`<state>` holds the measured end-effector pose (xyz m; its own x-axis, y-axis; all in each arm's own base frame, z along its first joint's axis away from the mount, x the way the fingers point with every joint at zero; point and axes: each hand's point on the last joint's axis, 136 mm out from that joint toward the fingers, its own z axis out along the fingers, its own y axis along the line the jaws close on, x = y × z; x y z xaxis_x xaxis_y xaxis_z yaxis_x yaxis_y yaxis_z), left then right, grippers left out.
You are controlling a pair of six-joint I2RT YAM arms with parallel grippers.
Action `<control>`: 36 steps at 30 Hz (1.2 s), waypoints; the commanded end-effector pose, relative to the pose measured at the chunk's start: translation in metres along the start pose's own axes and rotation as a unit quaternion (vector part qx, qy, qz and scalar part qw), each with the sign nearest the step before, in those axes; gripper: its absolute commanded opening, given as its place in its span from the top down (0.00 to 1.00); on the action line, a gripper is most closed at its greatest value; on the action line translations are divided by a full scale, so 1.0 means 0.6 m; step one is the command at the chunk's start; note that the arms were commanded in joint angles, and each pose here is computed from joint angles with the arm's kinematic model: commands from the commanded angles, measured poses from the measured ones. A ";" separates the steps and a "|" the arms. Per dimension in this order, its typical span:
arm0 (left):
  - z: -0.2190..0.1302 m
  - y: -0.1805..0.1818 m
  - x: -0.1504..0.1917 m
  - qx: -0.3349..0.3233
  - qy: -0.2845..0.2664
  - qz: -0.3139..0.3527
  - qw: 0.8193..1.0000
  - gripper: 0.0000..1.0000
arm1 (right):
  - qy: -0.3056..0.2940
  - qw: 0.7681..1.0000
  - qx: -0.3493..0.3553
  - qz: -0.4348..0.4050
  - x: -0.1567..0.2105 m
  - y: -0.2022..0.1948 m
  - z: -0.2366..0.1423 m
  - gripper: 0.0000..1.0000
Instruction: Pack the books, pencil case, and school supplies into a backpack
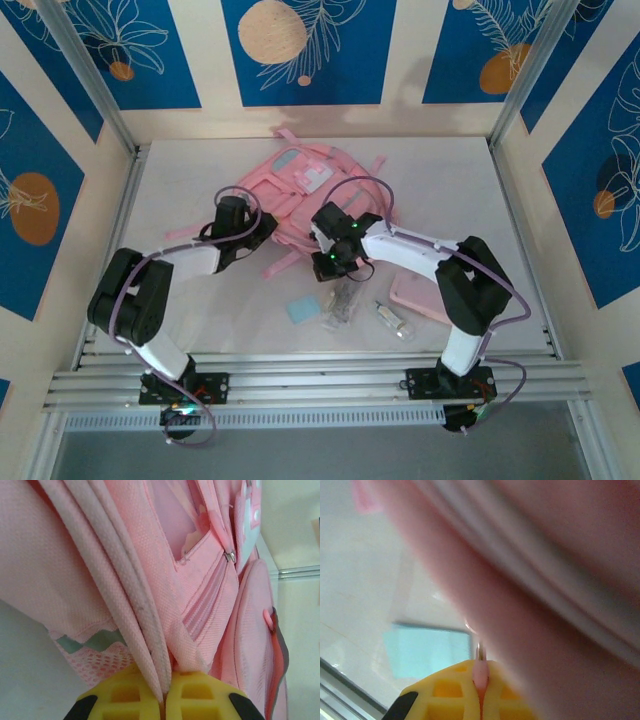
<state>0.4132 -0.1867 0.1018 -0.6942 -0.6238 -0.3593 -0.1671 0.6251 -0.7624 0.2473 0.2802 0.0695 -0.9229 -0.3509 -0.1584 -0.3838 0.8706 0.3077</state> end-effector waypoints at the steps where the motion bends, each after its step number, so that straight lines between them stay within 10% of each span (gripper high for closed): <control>1: -0.009 -0.011 -0.128 -0.015 -0.110 0.034 0.993 1.00 | 0.109 0.993 0.043 0.008 0.106 -0.063 -0.043 1.00; 9: 0.038 -0.045 -0.171 -0.001 -0.069 0.066 0.995 0.96 | 0.051 0.997 -0.048 0.034 0.052 -0.052 -0.069 1.00; 13: 0.031 -0.062 -0.149 0.014 -0.027 0.057 0.998 0.21 | -0.002 0.988 -0.151 0.024 -0.037 0.028 -0.075 1.00; 15: 0.002 -0.061 -0.136 0.015 -0.025 0.052 0.998 0.00 | -0.027 0.977 -0.209 0.023 -0.084 0.071 -0.089 1.00; 25: -0.134 0.002 -0.050 0.005 -0.073 -0.040 0.997 0.00 | -0.055 0.941 -0.334 0.007 -0.189 0.184 -0.114 1.00; 36: -0.067 -0.021 -0.032 0.056 -0.072 -0.090 0.992 0.20 | -0.007 0.925 -0.380 -0.025 -0.123 0.269 -0.112 1.00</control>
<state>0.3792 -0.1569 0.1202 -0.6053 -0.7459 -0.2781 -0.2511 0.5104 -0.8225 0.2840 0.4069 0.1532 -0.9467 -0.2837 -0.1526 -0.2849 0.5167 0.8074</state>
